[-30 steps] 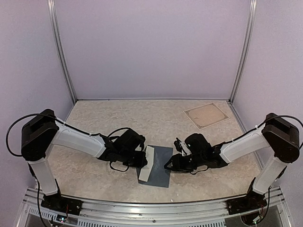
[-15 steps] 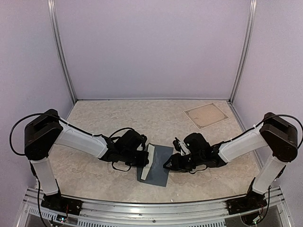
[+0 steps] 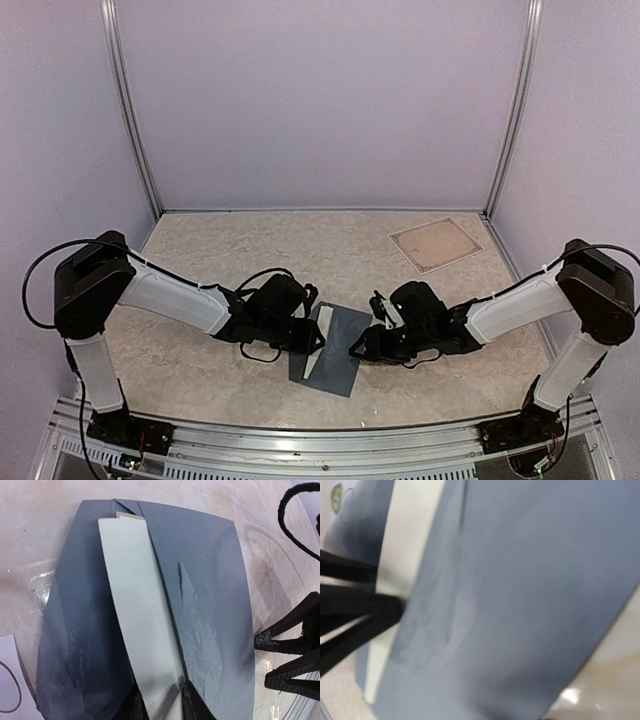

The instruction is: Place the letter into the envelope and seal it

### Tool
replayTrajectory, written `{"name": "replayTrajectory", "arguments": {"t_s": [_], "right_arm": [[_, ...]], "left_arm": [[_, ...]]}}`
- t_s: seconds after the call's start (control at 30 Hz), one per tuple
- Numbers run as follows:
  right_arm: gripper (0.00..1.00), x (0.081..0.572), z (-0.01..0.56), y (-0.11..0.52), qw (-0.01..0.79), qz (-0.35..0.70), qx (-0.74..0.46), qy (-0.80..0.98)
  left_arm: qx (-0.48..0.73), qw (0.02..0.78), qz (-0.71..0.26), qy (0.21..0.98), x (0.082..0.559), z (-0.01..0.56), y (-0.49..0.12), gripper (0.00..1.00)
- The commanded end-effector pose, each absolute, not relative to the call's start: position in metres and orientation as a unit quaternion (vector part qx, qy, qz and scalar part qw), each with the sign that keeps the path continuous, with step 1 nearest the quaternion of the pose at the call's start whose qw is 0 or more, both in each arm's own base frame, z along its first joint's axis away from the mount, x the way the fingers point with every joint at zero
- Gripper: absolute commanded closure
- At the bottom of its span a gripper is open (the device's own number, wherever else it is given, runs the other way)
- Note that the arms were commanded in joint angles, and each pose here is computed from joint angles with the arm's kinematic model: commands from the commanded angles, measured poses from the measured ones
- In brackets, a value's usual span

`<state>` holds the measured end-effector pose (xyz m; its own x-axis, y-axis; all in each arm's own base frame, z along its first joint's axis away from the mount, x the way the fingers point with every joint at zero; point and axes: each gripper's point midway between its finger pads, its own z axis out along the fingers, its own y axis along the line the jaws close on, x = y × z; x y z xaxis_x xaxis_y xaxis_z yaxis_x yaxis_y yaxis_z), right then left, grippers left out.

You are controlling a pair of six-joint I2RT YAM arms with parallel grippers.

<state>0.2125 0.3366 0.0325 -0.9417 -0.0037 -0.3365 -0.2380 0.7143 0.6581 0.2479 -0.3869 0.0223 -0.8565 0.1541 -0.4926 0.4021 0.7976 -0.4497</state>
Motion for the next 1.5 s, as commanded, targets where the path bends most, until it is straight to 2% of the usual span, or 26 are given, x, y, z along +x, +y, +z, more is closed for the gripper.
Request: {"name": "replayTrajectory", "arguments": {"t_s": [0.0, 0.1, 0.3, 0.37, 0.5, 0.7, 0.93, 1.07, 1.13, 1.47], "right_arm": [[0.55, 0.203, 0.017, 0.308, 0.144, 0.320, -0.044, 0.935], [0.55, 0.204, 0.022, 0.306, 0.151, 0.318, -0.043, 0.935], [0.55, 0.207, 0.021, 0.306, 0.154, 0.313, -0.042, 0.936], [0.54, 0.207, 0.018, 0.308, 0.152, 0.313, -0.043, 0.937], [0.55, 0.210, 0.013, 0.313, 0.148, 0.315, -0.044, 0.937], [0.55, 0.212, 0.007, 0.317, 0.143, 0.311, -0.048, 0.938], [0.55, 0.213, 0.004, 0.319, 0.141, 0.308, -0.048, 0.939], [0.55, 0.213, 0.003, 0.320, 0.139, 0.308, -0.050, 0.940], [0.55, 0.214, 0.002, 0.321, 0.140, 0.308, -0.051, 0.940], [0.55, 0.216, 0.000, 0.323, 0.139, 0.304, -0.053, 0.941]], "left_arm": [[0.174, 0.220, -0.239, 0.930, 0.242, 0.030, -0.373, 0.69], [0.177, 0.231, -0.223, 0.931, 0.247, 0.037, -0.369, 0.58], [0.181, 0.244, -0.210, 0.929, 0.255, 0.041, -0.370, 0.46], [0.180, 0.249, -0.216, 0.927, 0.258, 0.043, -0.373, 0.39], [0.178, 0.253, -0.232, 0.922, 0.264, 0.045, -0.379, 0.37], [0.179, 0.241, -0.250, 0.921, 0.267, 0.037, -0.385, 0.46], [0.180, 0.231, -0.249, 0.923, 0.268, 0.027, -0.384, 0.63], [0.186, 0.227, -0.255, 0.921, 0.266, 0.025, -0.387, 0.82], [0.188, 0.222, -0.256, 0.922, 0.265, 0.022, -0.387, 0.87], [0.199, 0.193, -0.262, 0.924, 0.252, 0.009, -0.390, 0.99]]}}
